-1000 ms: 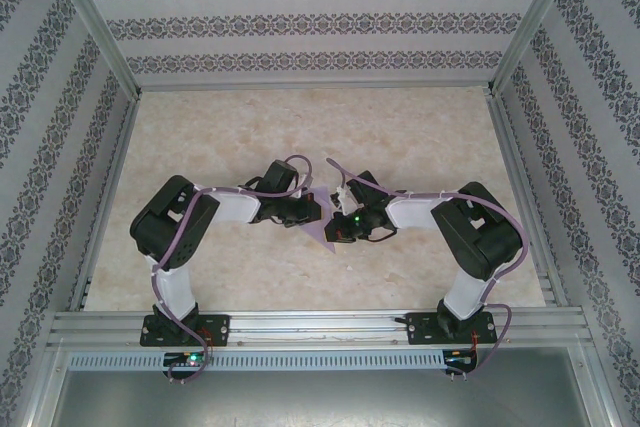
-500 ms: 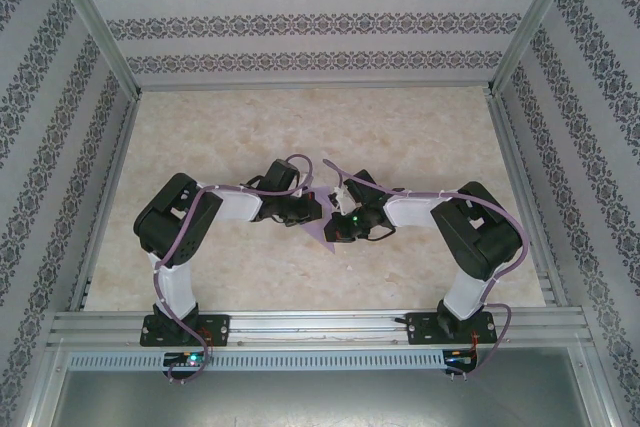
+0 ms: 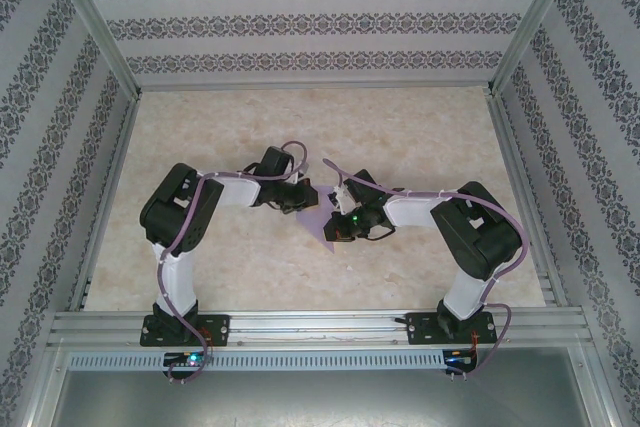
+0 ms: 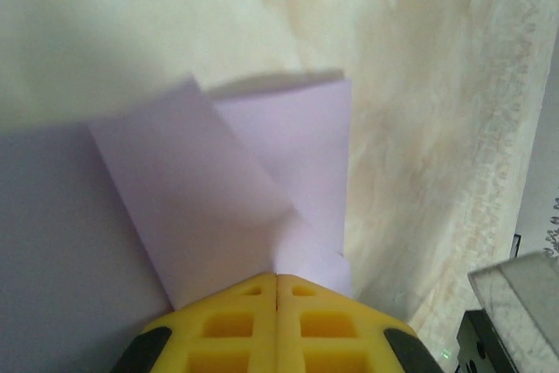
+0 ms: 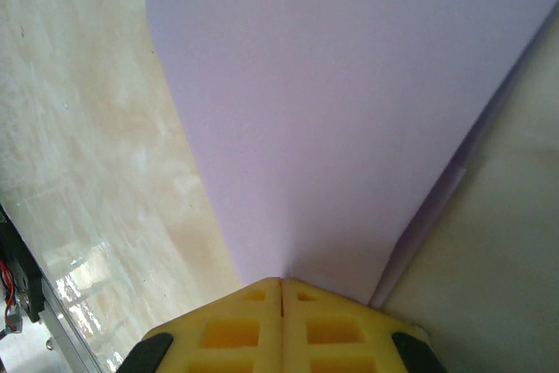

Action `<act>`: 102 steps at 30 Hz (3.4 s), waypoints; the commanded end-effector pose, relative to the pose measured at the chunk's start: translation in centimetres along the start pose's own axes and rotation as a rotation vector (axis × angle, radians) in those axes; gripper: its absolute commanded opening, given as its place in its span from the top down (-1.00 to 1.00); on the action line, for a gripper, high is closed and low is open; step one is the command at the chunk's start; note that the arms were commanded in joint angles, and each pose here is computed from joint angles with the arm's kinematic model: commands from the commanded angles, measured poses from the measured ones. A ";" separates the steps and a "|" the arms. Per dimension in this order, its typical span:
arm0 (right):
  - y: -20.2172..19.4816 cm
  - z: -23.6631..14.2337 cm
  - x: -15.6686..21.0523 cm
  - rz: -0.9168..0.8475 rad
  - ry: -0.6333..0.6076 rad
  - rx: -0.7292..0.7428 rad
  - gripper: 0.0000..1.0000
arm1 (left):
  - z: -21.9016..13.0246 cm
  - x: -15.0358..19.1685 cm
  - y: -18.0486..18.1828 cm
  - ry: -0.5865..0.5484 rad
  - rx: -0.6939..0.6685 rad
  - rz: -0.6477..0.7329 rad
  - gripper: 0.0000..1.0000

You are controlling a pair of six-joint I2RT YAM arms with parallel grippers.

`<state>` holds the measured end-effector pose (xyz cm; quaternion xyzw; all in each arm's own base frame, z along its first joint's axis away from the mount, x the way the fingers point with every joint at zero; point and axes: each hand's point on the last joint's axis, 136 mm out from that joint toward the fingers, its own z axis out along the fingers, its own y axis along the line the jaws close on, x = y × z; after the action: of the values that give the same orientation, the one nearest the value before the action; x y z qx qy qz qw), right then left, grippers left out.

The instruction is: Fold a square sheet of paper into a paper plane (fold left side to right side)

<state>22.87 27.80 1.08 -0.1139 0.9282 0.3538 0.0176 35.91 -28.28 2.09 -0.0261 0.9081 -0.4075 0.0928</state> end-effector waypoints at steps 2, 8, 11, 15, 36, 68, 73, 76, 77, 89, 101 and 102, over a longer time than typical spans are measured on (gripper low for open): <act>-7.3 1.0 6.8 0.138 0.183 0.276 1.00 | -0.8 -4.2 4.5 -0.114 -0.133 -0.001 0.96; -7.2 1.0 6.9 0.142 0.181 0.268 1.00 | -1.6 -6.8 5.7 -0.148 -0.133 -0.020 0.96; -7.1 1.0 6.8 0.144 0.174 0.262 1.00 | -2.0 -8.0 5.9 -0.154 -0.140 -0.013 0.95; -6.8 1.2 6.5 0.149 0.162 0.244 1.00 | -2.6 -9.4 5.6 -0.170 -0.134 0.001 0.95; -6.6 0.7 4.6 0.163 0.081 0.174 1.00 | -4.3 1.1 -6.4 -0.016 0.186 0.185 0.95; 4.8 -4.3 -3.1 0.044 -0.158 -0.147 1.00 | 0.9 5.6 2.7 0.100 -0.084 0.059 0.96; 3.5 -3.0 -3.0 0.073 -0.151 -0.093 1.00 | 1.0 5.6 2.8 0.100 -0.086 0.055 0.96; 2.8 -2.0 -2.9 0.091 -0.141 -0.067 1.00 | 1.1 5.6 2.8 0.101 -0.086 0.053 0.96; 2.5 -1.8 -2.9 0.097 -0.142 -0.058 1.00 | 1.1 5.6 2.8 0.101 -0.086 0.054 0.96; 1.8 -0.5 -3.8 0.101 -0.157 -0.034 1.00 | 1.1 5.7 3.0 0.106 -0.090 0.044 0.96; 0.6 0.4 -3.5 0.113 -0.140 0.007 1.00 | 1.0 5.8 3.4 0.105 -0.111 0.037 0.96; 0.4 0.5 -3.4 0.114 -0.135 0.014 1.00 | 1.0 5.8 3.4 0.105 -0.113 0.037 0.96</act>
<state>25.85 28.95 1.94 -0.0327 0.9272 0.3683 0.0597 32.37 -30.09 2.09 0.0462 0.9010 -0.4219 0.0896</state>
